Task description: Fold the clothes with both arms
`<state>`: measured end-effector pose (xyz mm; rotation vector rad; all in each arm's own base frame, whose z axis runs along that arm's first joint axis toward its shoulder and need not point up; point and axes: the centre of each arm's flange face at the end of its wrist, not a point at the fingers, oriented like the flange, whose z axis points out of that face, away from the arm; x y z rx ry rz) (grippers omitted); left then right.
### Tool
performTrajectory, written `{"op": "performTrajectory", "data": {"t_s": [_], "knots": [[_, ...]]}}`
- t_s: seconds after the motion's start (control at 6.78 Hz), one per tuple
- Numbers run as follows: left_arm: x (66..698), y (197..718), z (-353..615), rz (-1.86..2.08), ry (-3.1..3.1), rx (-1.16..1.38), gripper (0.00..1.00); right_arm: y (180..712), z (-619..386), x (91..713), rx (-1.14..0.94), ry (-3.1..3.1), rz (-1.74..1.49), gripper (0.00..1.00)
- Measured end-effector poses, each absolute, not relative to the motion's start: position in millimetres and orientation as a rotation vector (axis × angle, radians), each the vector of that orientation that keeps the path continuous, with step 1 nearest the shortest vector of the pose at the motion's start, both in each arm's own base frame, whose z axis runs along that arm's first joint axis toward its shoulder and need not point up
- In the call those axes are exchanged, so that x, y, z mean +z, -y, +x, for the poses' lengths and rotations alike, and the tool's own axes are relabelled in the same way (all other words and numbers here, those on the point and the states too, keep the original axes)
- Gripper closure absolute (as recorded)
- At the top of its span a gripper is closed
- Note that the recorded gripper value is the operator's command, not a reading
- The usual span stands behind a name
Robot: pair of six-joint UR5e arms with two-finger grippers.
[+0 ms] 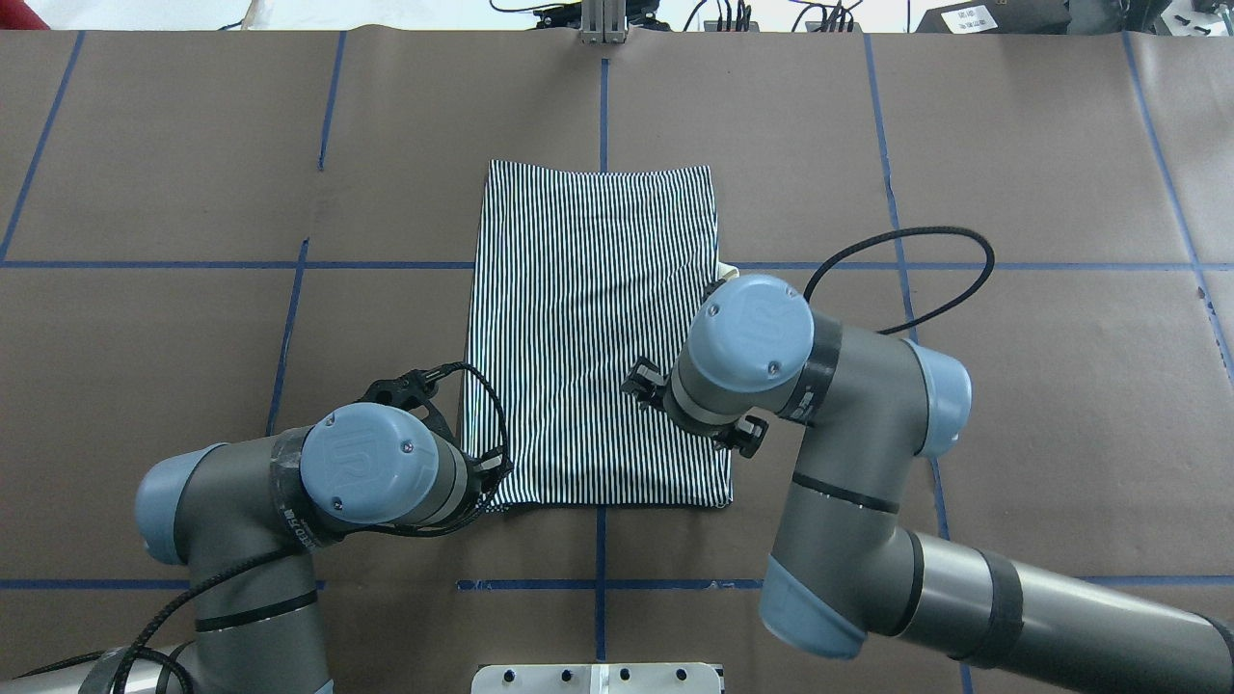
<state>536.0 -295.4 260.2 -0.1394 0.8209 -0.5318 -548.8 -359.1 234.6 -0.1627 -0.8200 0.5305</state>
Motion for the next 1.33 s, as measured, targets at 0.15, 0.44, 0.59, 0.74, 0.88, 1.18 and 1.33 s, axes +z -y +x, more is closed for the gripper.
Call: {"op": "performTrajectory", "data": {"t_s": [0.15,0.44,0.59,0.74,0.88,1.18,1.33], "knots": [[260,295,536,-0.139,-0.822,-0.531,1.0,338,-564,236,0.596,0.805,-0.187,0.0],[256,296,536,-0.139,-0.829,-0.529,1.0,314,-590,250,0.646,0.763,-0.181,0.0],[255,296,536,-0.139,-0.831,-0.529,1.0,312,-596,257,0.653,0.746,-0.172,0.0],[255,295,537,-0.139,-0.831,-0.529,1.0,313,-598,261,0.659,0.737,-0.167,0.0],[255,295,537,-0.138,-0.831,-0.529,1.0,315,-598,263,0.663,0.732,-0.164,0.0],[257,294,537,-0.139,-0.83,-0.527,1.0,316,-597,267,0.666,0.725,-0.161,0.0],[258,294,538,-0.139,-0.828,-0.527,1.0,317,-597,269,0.667,0.721,-0.16,0.03]]}}
